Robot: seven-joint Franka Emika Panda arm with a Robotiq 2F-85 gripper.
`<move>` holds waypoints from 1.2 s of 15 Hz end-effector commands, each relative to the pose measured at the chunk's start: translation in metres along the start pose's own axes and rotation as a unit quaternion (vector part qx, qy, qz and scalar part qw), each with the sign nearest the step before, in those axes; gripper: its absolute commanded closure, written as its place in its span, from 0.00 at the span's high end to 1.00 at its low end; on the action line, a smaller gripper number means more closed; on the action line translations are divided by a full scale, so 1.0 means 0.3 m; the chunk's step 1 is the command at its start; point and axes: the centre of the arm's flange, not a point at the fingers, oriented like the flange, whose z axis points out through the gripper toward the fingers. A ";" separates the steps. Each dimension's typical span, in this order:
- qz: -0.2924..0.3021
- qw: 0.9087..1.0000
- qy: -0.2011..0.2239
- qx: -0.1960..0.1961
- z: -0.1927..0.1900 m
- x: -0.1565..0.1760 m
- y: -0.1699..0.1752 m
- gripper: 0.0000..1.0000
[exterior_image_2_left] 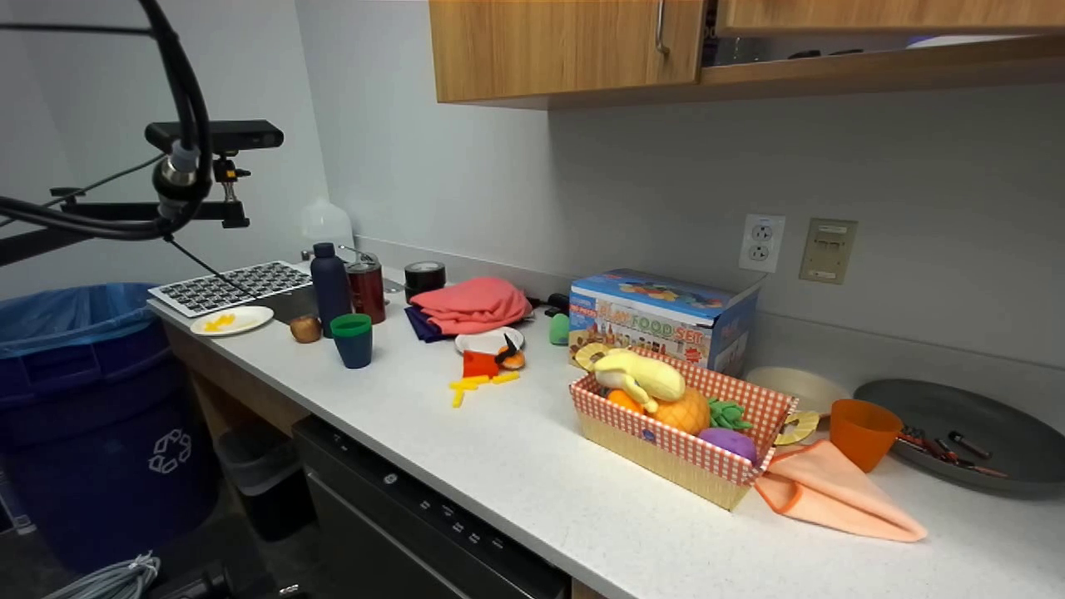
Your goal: Open the left and right cabinet doors, respectively
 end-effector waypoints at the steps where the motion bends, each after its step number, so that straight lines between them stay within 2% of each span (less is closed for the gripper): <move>1: 0.000 1.000 0.000 0.001 0.000 0.000 0.002 1.00; 6: 0.000 1.000 0.000 0.001 0.000 0.000 0.003 1.00; 7: -0.001 1.000 -0.027 -0.012 -0.011 -0.003 0.004 1.00; 9: -0.018 0.998 -0.053 -0.009 -0.017 -0.004 -0.009 1.00; 10: -0.023 0.998 -0.052 -0.009 0.109 -0.008 -0.249 1.00; 11: -0.032 0.998 -0.044 -0.033 0.118 -0.012 -0.280 1.00; 14: -0.059 0.993 -0.069 -0.071 0.194 -0.055 -0.451 1.00; 15: -0.058 0.993 -0.072 -0.077 0.207 -0.024 -0.471 1.00; 16: -0.061 0.991 -0.078 -0.089 0.229 -0.038 -0.499 1.00; 18: -0.057 0.988 -0.090 -0.110 0.256 -0.020 -0.500 1.00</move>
